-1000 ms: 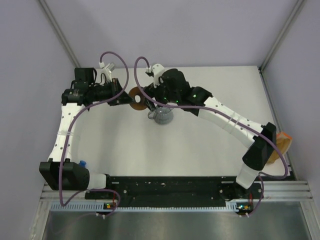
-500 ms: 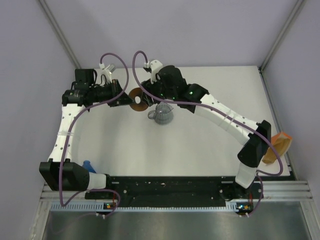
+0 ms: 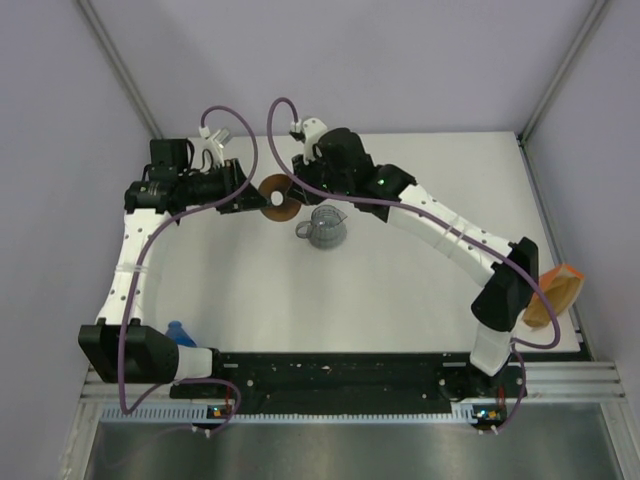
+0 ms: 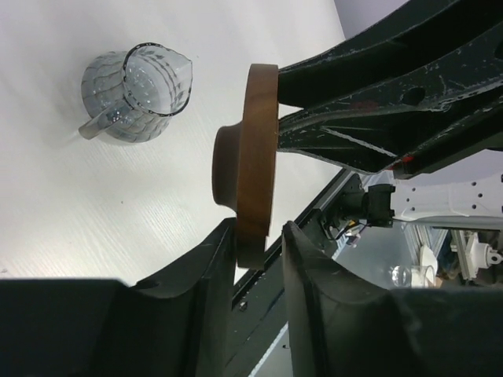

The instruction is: Place the coffee filter in the dripper

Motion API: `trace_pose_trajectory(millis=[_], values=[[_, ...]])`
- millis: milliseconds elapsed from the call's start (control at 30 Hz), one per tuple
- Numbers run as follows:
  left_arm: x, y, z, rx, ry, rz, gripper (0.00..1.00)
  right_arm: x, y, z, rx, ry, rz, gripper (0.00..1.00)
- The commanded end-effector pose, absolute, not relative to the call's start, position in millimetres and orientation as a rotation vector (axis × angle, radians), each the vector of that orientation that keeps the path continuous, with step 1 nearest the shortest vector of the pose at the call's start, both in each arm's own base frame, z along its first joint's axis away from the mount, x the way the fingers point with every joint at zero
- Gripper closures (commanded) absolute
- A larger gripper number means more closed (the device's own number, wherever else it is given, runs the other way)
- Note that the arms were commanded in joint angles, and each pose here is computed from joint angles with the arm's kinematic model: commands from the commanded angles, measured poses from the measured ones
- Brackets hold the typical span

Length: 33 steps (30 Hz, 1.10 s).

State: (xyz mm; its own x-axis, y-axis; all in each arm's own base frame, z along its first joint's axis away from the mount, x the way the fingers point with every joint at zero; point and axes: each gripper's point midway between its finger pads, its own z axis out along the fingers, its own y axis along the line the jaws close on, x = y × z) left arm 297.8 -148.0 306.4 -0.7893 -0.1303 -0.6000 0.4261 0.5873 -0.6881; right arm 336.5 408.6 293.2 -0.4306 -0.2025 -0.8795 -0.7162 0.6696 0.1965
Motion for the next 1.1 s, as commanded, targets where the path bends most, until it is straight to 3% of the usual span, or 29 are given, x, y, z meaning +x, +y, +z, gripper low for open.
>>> trace_pose_trajectory(millis=[0,67,200,400,733,1067], values=[[300,-148,319,0.274,2.158,-1.139,0.48,359,391,305,-0.666,1.949,0.642,1.00],[306,-143,314,0.266,2.181,-1.099,0.25,365,380,296,-0.663,1.980,0.607,1.00],[321,-123,306,0.224,2.241,-0.909,0.13,378,349,273,-0.657,2.068,0.503,1.00],[341,-91,290,0.153,2.294,-0.643,0.12,396,298,216,-0.654,2.346,0.354,1.00],[338,-93,287,0.177,2.289,-0.654,0.14,421,306,179,-0.751,2.475,0.279,1.00],[340,-96,282,0.182,2.293,-0.682,0.15,409,324,157,-0.855,2.514,0.370,1.00]])
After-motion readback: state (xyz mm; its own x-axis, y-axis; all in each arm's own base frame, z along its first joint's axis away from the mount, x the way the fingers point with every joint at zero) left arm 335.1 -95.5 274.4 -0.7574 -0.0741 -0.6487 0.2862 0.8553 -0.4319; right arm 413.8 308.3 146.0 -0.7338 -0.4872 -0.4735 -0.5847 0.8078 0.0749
